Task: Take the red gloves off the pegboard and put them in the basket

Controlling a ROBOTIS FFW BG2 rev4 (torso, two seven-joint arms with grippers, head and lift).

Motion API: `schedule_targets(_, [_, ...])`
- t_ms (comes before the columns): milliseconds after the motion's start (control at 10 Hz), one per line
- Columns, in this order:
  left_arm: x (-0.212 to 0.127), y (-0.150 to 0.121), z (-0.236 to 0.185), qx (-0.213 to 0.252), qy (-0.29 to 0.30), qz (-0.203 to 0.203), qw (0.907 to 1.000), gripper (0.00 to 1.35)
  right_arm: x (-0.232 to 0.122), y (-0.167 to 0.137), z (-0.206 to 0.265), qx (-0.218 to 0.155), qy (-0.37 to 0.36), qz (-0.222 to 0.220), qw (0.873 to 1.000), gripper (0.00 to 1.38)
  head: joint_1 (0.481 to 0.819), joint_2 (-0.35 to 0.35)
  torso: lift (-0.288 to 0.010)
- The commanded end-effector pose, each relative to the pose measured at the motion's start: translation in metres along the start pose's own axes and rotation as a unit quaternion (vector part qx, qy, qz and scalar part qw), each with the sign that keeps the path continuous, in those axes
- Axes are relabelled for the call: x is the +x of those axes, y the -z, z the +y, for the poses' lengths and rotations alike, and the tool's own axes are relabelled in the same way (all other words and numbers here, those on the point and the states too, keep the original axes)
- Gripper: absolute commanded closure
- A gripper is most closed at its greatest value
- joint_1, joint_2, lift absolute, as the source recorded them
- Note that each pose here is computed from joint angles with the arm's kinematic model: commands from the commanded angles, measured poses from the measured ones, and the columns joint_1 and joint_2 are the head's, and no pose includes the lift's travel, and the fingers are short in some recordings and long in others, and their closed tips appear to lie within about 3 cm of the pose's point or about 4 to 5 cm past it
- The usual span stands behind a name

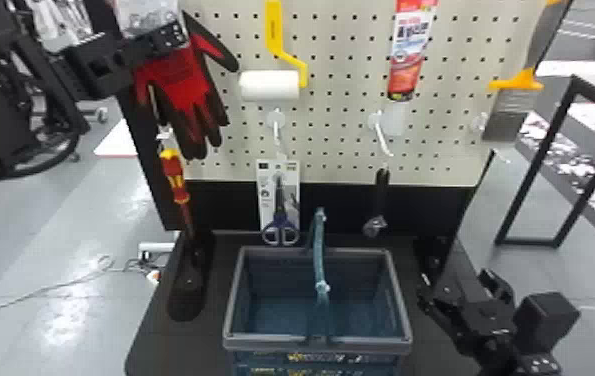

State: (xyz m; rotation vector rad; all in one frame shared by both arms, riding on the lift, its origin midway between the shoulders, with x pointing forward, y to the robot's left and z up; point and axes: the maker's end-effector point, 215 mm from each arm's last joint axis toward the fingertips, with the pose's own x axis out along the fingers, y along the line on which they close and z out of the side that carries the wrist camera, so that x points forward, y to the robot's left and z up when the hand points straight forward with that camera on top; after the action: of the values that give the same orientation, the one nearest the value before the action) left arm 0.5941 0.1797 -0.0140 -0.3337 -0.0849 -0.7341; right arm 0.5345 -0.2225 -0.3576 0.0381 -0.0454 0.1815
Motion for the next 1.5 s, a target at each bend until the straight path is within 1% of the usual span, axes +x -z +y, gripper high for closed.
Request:
schedule_targets(0, [-0.009, 0.006, 0.006, -0.035, -0.004, -0.031, 0.9989, 1.21, 0.001, -0.001, 0.0, 0.0, -0.001, 0.0, 1.0, 0.14, 0.549, 0.0, -0.1])
schedule_targets(100, [-0.015, 0.009, 0.011, -0.05, -0.01, -0.045, 0.9977, 1.21, 0.0, 0.0, 0.001, 0.0, -0.002, 0.0, 1.0, 0.14, 0.549, 0.0, -0.1])
schedule_targets(300, [-0.025, 0.028, 0.022, -0.077, -0.024, -0.052, 0.9954, 1.21, 0.001, 0.0, 0.004, 0.0, -0.004, 0.001, 1.0, 0.14, 0.549, 0.0, -0.1])
schedule_targets(500, [-0.026, 0.057, 0.028, -0.115, -0.03, -0.054, 0.9915, 1.21, 0.001, 0.0, 0.004, 0.0, -0.004, 0.001, 1.0, 0.14, 0.549, 0.0, -0.1])
schedule_targets(600, [-0.022, 0.074, 0.03, -0.133, -0.026, -0.048, 0.9896, 1.21, 0.001, 0.0, 0.004, 0.0, -0.004, 0.001, 1.0, 0.14, 0.549, 0.0, -0.1])
schedule_targets(800, [-0.005, 0.106, 0.023, -0.164, 0.003, -0.037, 0.9858, 1.21, 0.001, 0.0, 0.004, 0.0, -0.004, 0.001, 1.0, 0.14, 0.549, 0.0, -0.1])
schedule_targets(900, [-0.001, 0.121, 0.019, -0.173, 0.008, -0.028, 0.9844, 1.21, 0.001, 0.0, 0.004, 0.001, -0.004, 0.001, 1.0, 0.14, 0.549, 0.0, -0.1])
schedule_targets(1100, [0.009, 0.146, 0.011, -0.19, 0.019, -0.018, 0.9815, 1.21, 0.001, 0.0, 0.004, 0.002, -0.004, 0.001, 1.0, 0.14, 0.549, 0.0, -0.1])
schedule_targets(1400, [0.016, 0.19, 0.012, -0.194, 0.006, 0.01, 0.9809, 1.21, 0.001, 0.001, 0.004, 0.004, -0.005, 0.001, 1.0, 0.14, 0.549, 0.0, -0.1])
